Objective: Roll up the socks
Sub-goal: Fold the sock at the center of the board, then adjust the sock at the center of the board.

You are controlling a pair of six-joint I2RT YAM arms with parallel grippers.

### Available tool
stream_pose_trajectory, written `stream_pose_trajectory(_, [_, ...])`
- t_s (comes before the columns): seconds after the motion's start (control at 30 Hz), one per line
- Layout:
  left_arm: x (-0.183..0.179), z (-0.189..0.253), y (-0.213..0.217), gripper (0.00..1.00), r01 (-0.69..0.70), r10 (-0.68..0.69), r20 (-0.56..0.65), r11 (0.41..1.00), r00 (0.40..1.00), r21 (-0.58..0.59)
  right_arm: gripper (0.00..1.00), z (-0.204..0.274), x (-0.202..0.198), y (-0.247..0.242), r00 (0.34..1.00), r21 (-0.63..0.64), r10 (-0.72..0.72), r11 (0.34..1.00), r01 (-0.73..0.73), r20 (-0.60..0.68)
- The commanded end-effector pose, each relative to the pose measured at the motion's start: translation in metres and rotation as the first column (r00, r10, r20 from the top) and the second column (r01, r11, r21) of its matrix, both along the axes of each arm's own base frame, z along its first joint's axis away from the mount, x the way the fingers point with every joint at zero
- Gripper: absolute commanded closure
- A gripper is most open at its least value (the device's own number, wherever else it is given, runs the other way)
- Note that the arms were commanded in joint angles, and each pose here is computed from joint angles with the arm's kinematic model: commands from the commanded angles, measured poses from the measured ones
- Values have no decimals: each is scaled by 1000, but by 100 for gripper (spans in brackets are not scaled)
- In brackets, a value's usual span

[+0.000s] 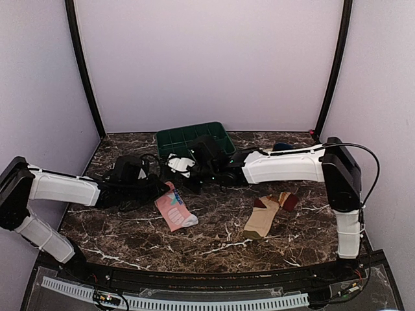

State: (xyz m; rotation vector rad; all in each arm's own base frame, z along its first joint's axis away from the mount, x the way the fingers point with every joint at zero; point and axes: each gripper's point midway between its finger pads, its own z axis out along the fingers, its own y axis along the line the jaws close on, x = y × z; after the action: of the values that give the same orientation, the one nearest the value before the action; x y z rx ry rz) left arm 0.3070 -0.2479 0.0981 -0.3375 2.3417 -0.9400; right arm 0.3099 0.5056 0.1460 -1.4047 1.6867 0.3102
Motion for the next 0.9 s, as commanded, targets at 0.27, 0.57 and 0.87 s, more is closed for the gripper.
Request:
stream_pose_trajectory(0.27, [31, -2, -10, 92, 75, -77, -26, 996, 997, -50, 100, -3, -54, 4, 949, 173, 159, 978, -115, -271])
stream_pose_trajectory(0.57, [42, -14, -29, 92, 133, -138, -59, 987, 989, -86, 100, -22, -70, 16, 901, 203, 242, 963, -177, -359])
stream_pose_trajectory(0.87, [46, -37, -25, 92, 131, -138, -103, 989, 985, -74, 100, -52, -74, 20, 835, 234, 293, 951, -203, -466])
